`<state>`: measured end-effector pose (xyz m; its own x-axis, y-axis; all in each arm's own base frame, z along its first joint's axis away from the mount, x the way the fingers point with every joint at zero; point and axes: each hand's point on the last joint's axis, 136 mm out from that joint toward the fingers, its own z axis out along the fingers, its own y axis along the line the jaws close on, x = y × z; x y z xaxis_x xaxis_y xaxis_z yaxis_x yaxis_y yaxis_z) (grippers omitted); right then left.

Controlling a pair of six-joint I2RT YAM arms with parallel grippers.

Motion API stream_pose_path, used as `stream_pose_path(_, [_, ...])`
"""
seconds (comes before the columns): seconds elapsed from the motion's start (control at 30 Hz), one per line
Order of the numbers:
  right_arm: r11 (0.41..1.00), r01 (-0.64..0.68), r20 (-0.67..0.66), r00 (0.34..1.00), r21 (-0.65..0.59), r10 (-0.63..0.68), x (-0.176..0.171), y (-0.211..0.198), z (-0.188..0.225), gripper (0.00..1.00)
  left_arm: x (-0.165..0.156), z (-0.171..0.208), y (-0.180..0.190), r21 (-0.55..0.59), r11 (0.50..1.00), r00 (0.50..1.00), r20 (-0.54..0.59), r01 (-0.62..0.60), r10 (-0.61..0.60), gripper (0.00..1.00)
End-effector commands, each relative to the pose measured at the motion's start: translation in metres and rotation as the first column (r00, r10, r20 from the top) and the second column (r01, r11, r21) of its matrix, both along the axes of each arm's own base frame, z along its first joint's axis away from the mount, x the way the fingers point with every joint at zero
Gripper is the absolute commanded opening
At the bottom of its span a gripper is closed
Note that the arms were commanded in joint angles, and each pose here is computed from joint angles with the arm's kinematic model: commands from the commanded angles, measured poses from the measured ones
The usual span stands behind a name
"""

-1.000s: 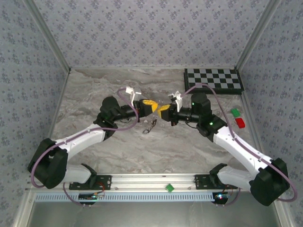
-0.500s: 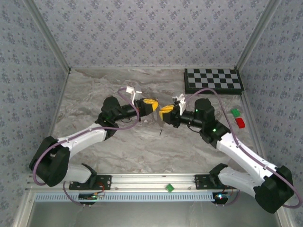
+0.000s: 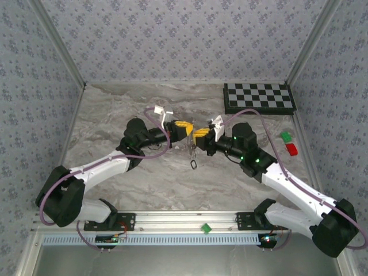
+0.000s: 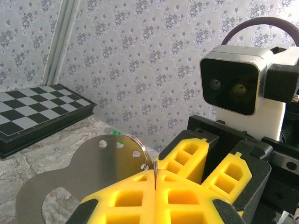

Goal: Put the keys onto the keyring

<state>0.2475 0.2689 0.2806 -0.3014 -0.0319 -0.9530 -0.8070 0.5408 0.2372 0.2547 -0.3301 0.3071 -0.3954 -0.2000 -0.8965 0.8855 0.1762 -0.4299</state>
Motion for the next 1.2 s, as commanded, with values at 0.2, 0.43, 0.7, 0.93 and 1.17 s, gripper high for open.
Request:
stream_pose_path(0.2, [0.998,-0.031,0.048,0.998,0.060,0.028,0.001,-0.008,0.024,0.19,-0.018,0.030,0.003,-0.041,0.998,0.990,0.138,0.045,-0.038,0.00])
stream_pose_path(0.43, [0.985,-0.115,0.134,0.986,0.127,0.098,-0.001,-0.014,0.047,0.20,-0.022,0.035,0.009,-0.018,0.999,0.971,0.235,0.051,-0.046,0.00])
stream_pose_path(0.7, [0.976,-0.189,0.251,0.955,0.104,0.158,-0.002,-0.016,0.065,0.21,-0.022,0.060,0.017,0.014,0.999,0.939,0.343,0.031,-0.034,0.00])
stream_pose_path(0.93, [0.972,-0.222,0.300,0.935,0.078,0.189,0.006,-0.010,0.093,0.25,-0.018,0.094,0.025,0.034,0.999,0.900,0.436,-0.004,-0.011,0.00])
stream_pose_path(1.17, [0.977,-0.204,0.408,0.899,0.067,0.160,0.012,-0.010,0.126,0.23,-0.016,0.134,0.026,0.027,1.000,0.868,0.497,-0.006,-0.008,0.00])
